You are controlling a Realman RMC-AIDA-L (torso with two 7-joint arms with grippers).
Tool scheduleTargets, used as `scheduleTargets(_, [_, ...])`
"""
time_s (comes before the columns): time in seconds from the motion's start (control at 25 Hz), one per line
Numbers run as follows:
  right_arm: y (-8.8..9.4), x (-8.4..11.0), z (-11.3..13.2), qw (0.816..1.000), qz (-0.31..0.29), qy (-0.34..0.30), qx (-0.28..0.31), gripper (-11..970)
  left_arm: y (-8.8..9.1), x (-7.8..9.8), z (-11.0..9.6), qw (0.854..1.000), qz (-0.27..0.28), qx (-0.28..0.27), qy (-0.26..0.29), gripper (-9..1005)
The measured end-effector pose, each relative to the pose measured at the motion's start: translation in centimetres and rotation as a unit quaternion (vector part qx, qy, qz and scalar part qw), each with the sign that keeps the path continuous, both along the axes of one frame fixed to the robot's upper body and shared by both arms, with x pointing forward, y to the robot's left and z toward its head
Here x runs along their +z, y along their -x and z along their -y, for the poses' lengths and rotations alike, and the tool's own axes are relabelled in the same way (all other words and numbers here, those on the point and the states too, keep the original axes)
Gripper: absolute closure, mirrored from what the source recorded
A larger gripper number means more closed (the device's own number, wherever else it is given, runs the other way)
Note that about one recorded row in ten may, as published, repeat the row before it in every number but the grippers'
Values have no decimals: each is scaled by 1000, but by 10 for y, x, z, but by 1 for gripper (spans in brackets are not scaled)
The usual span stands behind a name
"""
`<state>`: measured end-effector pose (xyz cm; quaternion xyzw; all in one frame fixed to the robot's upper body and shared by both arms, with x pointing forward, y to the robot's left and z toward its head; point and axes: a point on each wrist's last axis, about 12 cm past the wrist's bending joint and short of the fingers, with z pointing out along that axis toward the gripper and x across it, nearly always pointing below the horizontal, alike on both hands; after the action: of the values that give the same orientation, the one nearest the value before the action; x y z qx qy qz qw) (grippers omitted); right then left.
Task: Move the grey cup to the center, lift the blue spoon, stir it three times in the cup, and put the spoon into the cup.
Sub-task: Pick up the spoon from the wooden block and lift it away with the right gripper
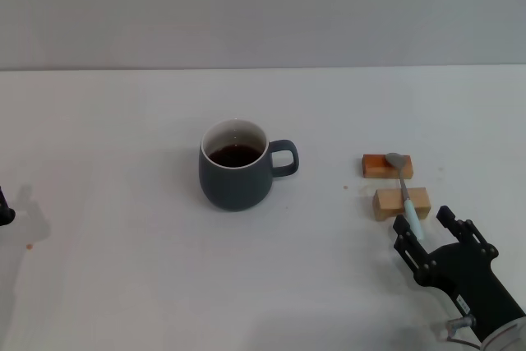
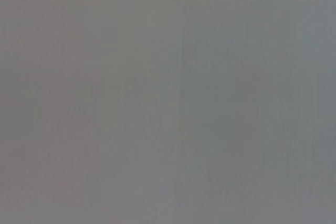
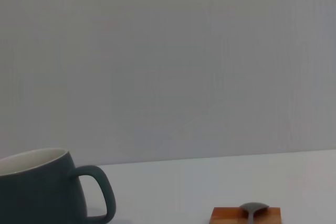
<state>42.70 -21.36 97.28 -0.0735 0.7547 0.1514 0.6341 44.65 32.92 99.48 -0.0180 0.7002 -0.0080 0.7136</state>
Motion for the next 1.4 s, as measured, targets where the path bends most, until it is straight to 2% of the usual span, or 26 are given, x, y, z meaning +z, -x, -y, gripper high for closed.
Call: scheduleTargets(1.4, [-4,-2,-4,1000,-14,6,14,302,0,0,0,1000,0,0,0,998])
